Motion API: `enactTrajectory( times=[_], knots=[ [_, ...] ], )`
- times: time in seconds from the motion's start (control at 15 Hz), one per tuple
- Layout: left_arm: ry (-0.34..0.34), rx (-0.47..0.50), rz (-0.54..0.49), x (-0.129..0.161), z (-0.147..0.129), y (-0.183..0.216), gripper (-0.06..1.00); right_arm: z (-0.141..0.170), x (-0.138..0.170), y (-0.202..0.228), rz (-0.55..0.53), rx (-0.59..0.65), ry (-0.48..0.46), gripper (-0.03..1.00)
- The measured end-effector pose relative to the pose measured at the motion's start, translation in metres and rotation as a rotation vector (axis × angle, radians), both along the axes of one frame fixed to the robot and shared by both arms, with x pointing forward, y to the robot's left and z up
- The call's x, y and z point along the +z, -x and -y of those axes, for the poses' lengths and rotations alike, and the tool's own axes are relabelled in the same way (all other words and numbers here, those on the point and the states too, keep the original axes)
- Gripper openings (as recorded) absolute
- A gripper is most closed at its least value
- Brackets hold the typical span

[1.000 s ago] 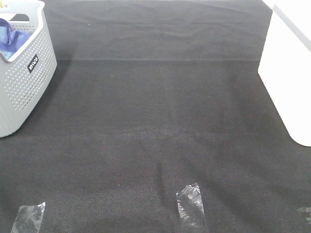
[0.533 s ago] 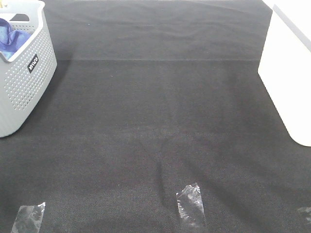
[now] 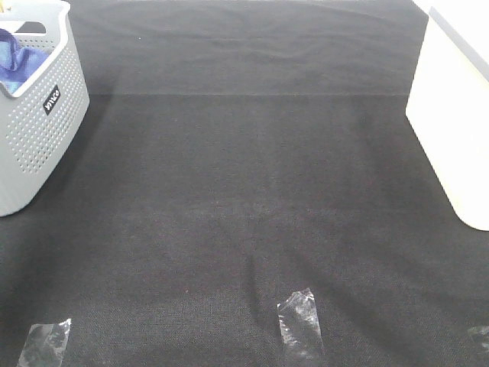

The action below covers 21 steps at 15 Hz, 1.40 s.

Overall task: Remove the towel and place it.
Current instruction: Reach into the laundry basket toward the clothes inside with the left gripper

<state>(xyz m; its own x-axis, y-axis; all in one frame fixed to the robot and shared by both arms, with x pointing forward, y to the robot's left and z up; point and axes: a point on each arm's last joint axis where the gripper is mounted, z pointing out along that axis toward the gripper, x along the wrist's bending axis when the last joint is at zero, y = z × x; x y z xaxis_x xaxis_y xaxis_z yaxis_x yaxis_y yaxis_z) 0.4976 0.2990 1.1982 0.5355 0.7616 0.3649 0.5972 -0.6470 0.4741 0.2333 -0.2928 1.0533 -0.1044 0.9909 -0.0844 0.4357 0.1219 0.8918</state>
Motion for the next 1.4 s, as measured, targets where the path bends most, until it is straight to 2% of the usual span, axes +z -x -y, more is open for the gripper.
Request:
enactTrajectory(
  times=[0.2,0.33,0.47,0.67,0.93,1.13,1.4],
  knots=[
    [-0.066,-0.001,-0.008,-0.003,-0.005,-0.069,0.99,0.000,0.000,0.000,0.000,0.000,0.000,0.60],
    [-0.159,-0.023,-0.056,-0.023,-0.012,-0.103,0.99,0.000,0.000,0.000,0.000,0.000,0.000,0.60],
    [-0.203,0.000,-0.125,-0.047,-0.036,-0.124,0.99,0.000,0.000,0.000,0.000,0.000,0.000,0.60],
    [-0.218,0.036,-0.243,-0.088,-0.076,-0.143,0.99,0.000,0.000,0.000,0.000,0.000,0.000,0.60],
    [-0.273,-0.044,-0.303,-0.129,-0.085,-0.166,0.99,0.000,0.000,0.000,0.000,0.000,0.000,0.60],
    [-0.321,-0.069,-0.347,-0.163,-0.091,-0.184,0.99,0.000,0.000,0.000,0.000,0.000,0.000,0.60],
    [-0.330,-0.088,-0.398,-0.205,-0.095,-0.202,0.99,0.000,0.000,0.000,0.000,0.000,0.000,0.60]
  ],
)
